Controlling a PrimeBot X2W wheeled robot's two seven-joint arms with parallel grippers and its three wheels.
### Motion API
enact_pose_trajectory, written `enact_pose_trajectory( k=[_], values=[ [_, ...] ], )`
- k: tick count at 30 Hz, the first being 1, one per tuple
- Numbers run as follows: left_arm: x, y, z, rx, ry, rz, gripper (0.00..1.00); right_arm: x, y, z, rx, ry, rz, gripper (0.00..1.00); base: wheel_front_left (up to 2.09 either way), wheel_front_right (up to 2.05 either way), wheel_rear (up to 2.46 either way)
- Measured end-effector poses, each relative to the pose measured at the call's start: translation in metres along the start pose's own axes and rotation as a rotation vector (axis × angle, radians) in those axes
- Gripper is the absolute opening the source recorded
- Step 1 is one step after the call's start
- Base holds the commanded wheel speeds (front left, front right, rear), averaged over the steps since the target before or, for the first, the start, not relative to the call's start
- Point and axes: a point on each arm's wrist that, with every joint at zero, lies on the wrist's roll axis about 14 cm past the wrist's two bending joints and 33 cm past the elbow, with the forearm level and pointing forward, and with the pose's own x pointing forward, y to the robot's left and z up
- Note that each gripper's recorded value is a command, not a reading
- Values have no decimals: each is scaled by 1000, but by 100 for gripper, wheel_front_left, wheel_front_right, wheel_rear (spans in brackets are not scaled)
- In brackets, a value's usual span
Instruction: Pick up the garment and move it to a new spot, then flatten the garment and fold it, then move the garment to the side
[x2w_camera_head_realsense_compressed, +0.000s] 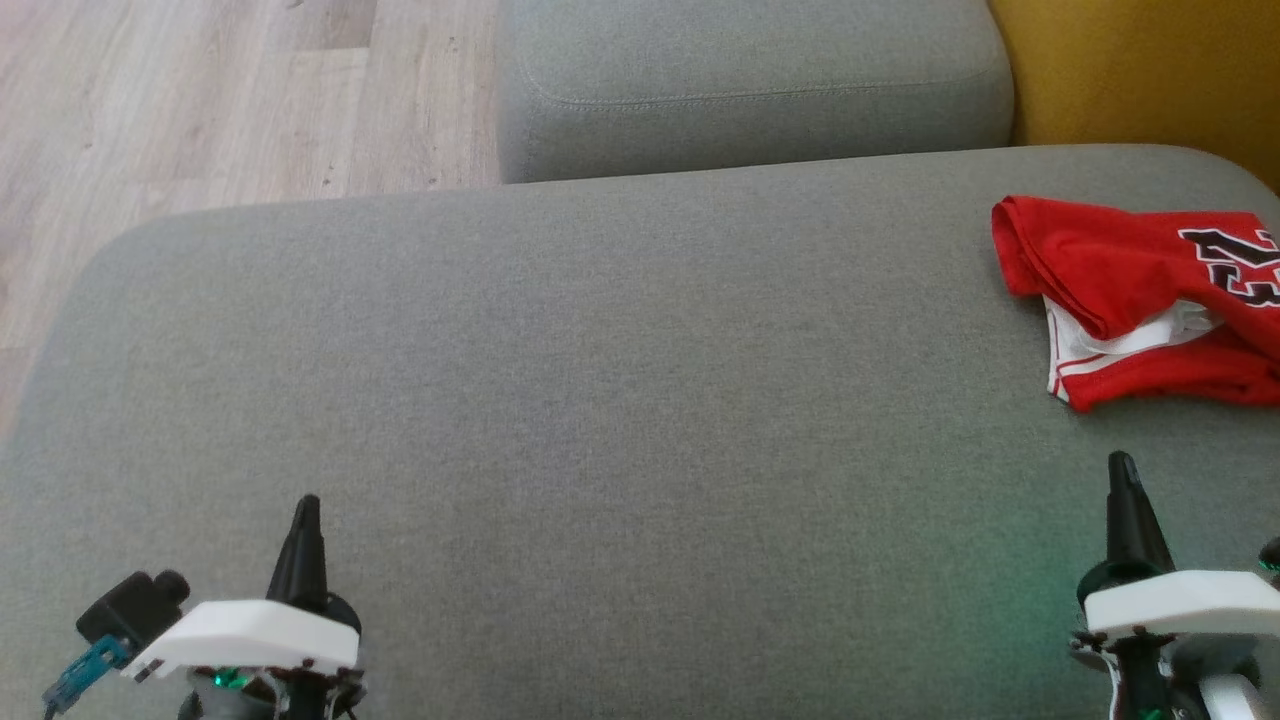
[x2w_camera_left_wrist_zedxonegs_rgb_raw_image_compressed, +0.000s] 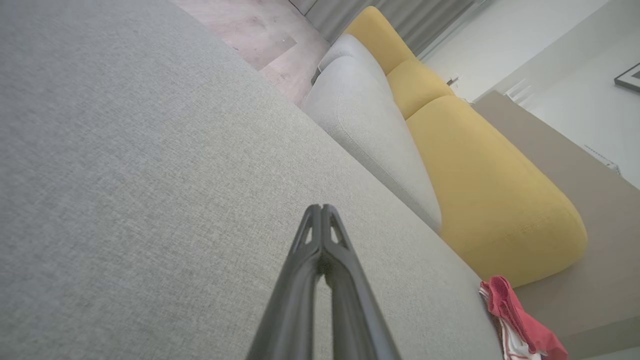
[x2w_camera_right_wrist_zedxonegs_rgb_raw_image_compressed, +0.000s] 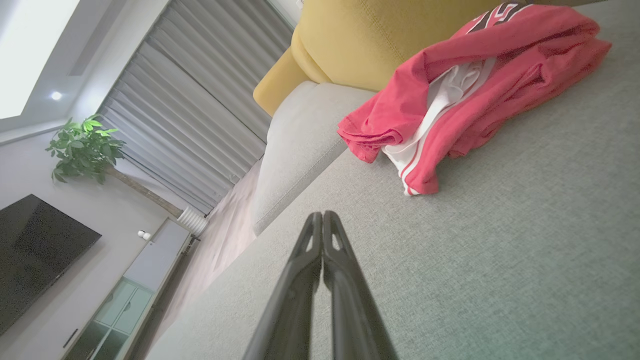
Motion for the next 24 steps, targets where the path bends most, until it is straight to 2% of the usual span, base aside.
enact_pose_trajectory(
  k=[24],
  values=[
    [7, -1, 5, -293, 16, -9, 0, 6, 0, 1, 292, 0, -22, 0, 0, 0, 0]
  ],
)
